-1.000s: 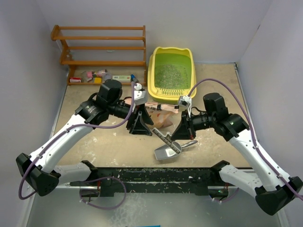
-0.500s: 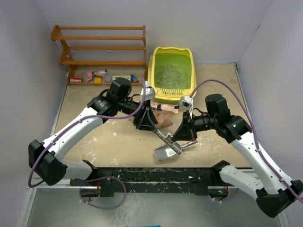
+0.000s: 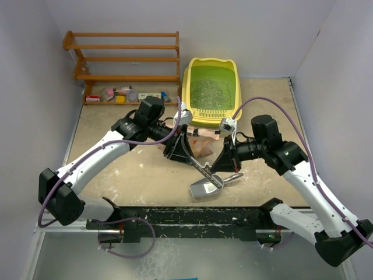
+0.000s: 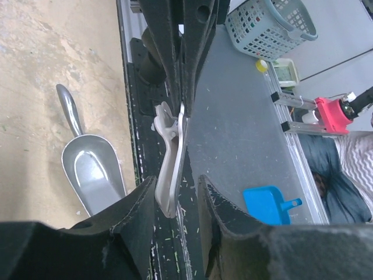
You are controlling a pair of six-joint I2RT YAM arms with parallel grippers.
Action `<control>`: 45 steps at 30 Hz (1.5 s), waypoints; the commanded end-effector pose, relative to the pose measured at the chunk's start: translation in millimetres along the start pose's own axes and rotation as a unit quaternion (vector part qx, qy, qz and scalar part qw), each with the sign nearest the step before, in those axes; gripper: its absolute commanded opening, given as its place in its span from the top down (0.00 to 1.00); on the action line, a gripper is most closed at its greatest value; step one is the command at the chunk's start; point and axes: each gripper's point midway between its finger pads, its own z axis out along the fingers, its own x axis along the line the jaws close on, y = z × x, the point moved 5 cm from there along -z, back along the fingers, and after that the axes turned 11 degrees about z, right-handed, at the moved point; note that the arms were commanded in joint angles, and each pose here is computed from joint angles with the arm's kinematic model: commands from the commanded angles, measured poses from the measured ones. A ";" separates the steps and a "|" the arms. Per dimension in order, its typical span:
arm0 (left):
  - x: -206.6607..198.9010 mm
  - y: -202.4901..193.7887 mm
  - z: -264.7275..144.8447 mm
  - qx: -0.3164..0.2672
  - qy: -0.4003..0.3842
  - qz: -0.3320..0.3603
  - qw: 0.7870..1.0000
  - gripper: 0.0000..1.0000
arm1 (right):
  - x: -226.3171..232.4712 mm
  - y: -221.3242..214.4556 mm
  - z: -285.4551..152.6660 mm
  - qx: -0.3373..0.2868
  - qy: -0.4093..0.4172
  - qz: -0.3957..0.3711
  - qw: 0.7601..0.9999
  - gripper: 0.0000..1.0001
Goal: Fill the litter box with clean litter
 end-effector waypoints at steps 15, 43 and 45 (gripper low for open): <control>4.0 -0.1 3.5 -0.019 -0.028 0.014 0.999 0.91 | 4.8 11.2 -0.2 -0.021 0.003 -0.016 1.000 1.00; 0.5 -9.1 2.8 -0.020 -0.025 0.017 0.999 1.00 | -9.8 8.4 3.4 -0.006 -0.028 -0.007 1.000 0.47; 0.7 -8.0 3.3 -0.022 -0.025 0.016 0.999 1.00 | -9.7 8.3 4.6 -0.006 -0.021 -0.010 1.000 0.48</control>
